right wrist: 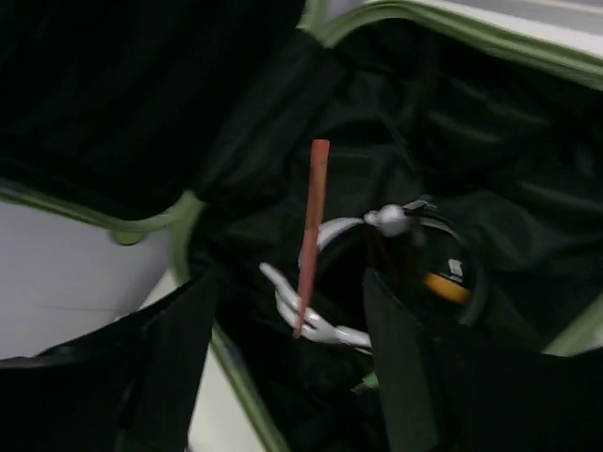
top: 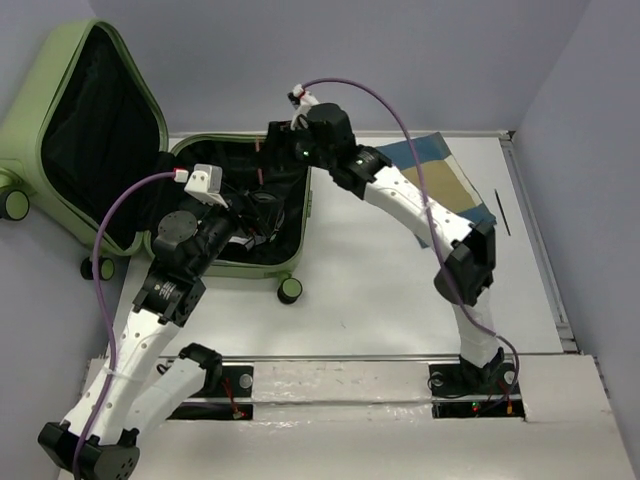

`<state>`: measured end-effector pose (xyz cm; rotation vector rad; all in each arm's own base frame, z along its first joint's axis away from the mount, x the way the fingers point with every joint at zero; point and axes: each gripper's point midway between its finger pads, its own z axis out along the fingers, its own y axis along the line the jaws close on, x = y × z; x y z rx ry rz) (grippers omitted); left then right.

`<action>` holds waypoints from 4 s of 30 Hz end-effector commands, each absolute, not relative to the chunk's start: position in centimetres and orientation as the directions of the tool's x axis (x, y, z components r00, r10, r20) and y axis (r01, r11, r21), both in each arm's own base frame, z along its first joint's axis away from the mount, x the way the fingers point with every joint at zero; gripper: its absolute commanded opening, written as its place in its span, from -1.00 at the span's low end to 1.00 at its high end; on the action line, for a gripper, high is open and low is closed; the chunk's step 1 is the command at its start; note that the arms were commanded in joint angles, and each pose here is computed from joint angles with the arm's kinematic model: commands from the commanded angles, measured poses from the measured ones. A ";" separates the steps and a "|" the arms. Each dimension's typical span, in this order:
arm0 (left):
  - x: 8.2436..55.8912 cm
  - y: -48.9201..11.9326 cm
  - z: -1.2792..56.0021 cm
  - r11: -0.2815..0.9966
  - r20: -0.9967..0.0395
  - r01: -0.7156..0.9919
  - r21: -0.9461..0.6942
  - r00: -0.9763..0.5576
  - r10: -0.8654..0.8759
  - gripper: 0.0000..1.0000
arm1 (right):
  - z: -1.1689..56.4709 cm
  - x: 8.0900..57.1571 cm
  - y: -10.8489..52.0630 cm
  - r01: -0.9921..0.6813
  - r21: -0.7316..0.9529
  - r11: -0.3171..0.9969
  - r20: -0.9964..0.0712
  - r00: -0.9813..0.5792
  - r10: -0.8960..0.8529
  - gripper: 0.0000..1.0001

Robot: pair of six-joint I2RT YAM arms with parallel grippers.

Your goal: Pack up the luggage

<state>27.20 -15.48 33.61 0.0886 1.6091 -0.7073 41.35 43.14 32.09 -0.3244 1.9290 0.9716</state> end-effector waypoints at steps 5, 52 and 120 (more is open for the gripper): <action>26.6 -15.4 36.6 0.790 -0.925 0.489 -0.369 -0.112 -0.363 0.98 | 28.7 42.1 40.9 -0.513 0.467 0.721 -0.802 -0.589 0.101 0.61; 27.1 -17.9 34.9 0.735 -0.909 0.535 -0.415 -0.208 -0.362 0.98 | 4.8 40.1 17.7 -0.194 -0.013 0.981 -0.537 -0.826 -0.170 -0.77; 42.1 -38.8 17.1 0.942 -0.793 0.320 -0.104 -0.598 0.116 0.87 | 10.6 31.5 2.3 0.279 0.344 0.896 -0.635 -0.635 0.441 -0.86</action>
